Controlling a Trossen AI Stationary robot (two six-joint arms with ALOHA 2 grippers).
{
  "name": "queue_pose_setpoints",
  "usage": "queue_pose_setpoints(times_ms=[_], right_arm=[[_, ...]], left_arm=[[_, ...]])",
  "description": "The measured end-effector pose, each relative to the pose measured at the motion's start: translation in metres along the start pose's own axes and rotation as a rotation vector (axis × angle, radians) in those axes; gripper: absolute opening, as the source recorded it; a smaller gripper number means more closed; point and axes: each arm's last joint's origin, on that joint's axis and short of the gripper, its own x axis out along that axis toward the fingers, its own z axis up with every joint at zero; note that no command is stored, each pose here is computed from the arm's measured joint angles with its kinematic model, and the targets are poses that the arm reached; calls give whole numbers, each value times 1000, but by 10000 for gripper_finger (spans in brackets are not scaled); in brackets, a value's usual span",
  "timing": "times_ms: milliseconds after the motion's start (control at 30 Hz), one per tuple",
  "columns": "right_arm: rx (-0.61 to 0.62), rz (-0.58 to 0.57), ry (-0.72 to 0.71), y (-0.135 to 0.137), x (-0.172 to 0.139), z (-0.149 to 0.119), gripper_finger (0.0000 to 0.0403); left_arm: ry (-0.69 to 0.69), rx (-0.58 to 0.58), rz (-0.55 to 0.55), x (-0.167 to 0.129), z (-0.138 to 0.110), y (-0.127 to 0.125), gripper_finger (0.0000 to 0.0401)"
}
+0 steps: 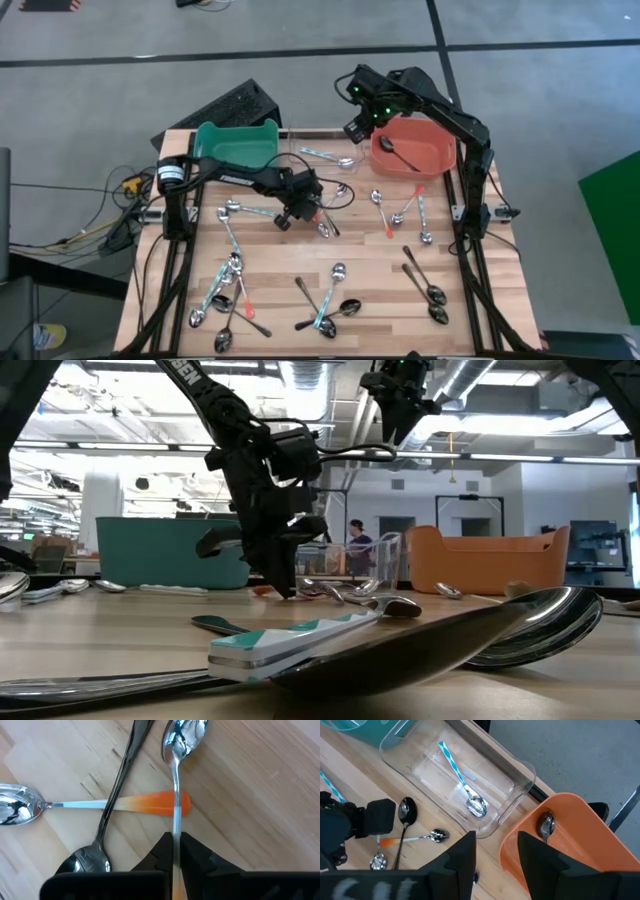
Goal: Sort silverware by color (type)
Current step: Put the orange spoon into the green bin
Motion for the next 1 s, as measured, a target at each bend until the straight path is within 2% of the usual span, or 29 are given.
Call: queue_pose_setpoints(times_ms=[367,533,767,1000], right_arm=[[0,0,0,0,0,0,166],[0,0,0,0,0,0,166],[-2,0,0,0,0,0,166],[-21,0,1,0,0,0,166]], left_arm=[[-14,-55,73,-37,4,1,1],[-13,-83,149,-66,1,4,1],[-25,-183,314,-124,-20,13,1],[55,-319,506,-178,-55,16,0]])
